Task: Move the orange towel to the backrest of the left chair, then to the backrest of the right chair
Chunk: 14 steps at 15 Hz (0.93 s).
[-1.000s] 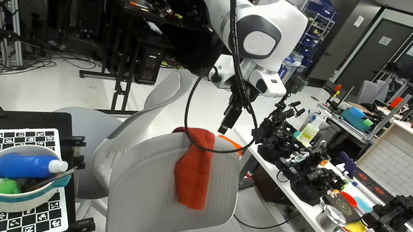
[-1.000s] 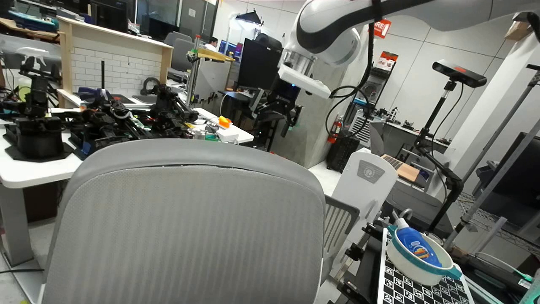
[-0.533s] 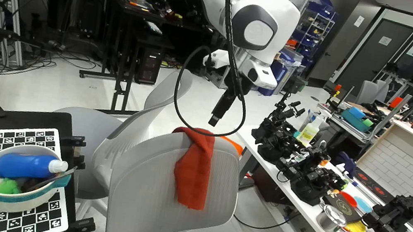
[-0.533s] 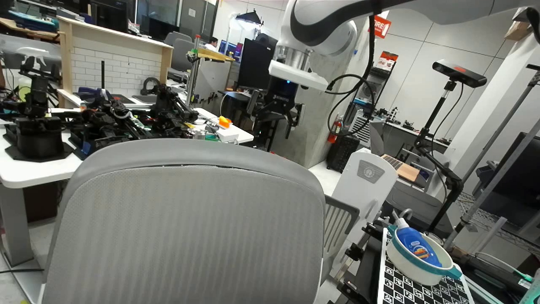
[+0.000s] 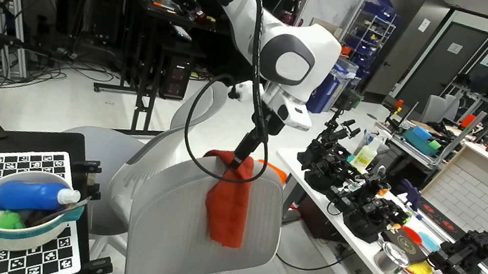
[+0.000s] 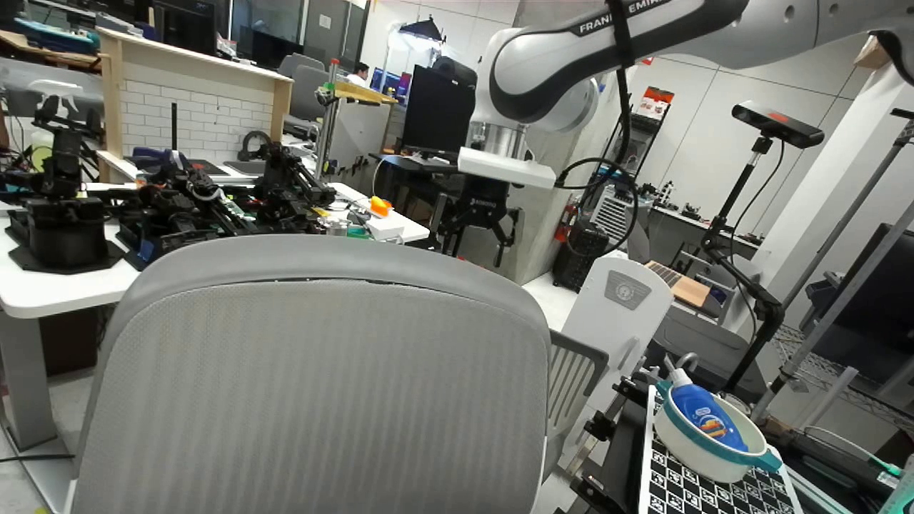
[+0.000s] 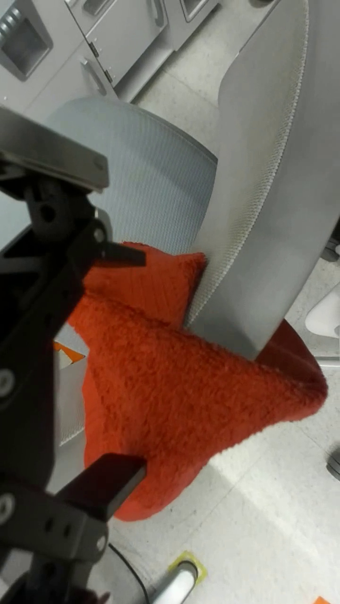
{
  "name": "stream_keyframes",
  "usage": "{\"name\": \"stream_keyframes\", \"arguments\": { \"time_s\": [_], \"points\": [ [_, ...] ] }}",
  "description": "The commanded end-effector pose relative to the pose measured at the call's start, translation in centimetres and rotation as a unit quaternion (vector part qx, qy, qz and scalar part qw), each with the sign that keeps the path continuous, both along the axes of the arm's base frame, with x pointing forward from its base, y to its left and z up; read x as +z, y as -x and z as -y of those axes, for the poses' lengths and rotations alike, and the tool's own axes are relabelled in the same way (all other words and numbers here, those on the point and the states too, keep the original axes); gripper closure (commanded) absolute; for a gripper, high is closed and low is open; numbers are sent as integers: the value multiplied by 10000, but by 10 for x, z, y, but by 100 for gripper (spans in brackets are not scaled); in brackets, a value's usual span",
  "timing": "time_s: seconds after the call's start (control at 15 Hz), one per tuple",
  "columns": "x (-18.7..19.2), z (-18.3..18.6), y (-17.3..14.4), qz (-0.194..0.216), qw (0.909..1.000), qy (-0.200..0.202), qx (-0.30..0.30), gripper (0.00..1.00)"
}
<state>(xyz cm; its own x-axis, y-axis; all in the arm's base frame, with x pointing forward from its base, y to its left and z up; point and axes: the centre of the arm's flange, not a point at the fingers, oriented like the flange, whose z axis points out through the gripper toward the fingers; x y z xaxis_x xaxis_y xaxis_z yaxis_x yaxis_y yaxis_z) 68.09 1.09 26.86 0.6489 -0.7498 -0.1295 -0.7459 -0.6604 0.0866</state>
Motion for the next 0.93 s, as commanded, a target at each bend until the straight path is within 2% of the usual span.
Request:
{"name": "stream_keyframes", "arguments": {
  "time_s": [0.0, 0.13, 0.33, 0.73, 0.8, 0.87],
  "points": [
    [-25, 0, 14, 91, 9999, 60, -91, 0],
    [-39, 2, 18, 244, 9996, 77, -75, 26],
    [-49, 15, 14, 629, 9980, 91, -50, 51],
    [-28, 38, 7, 1171, 9930, 84, -126, 95],
    [-23, 41, 8, 1204, 9926, 80, -126, 100],
    [-15, 42, 11, 1256, 9920, 80, -109, 100]
  ]
}}
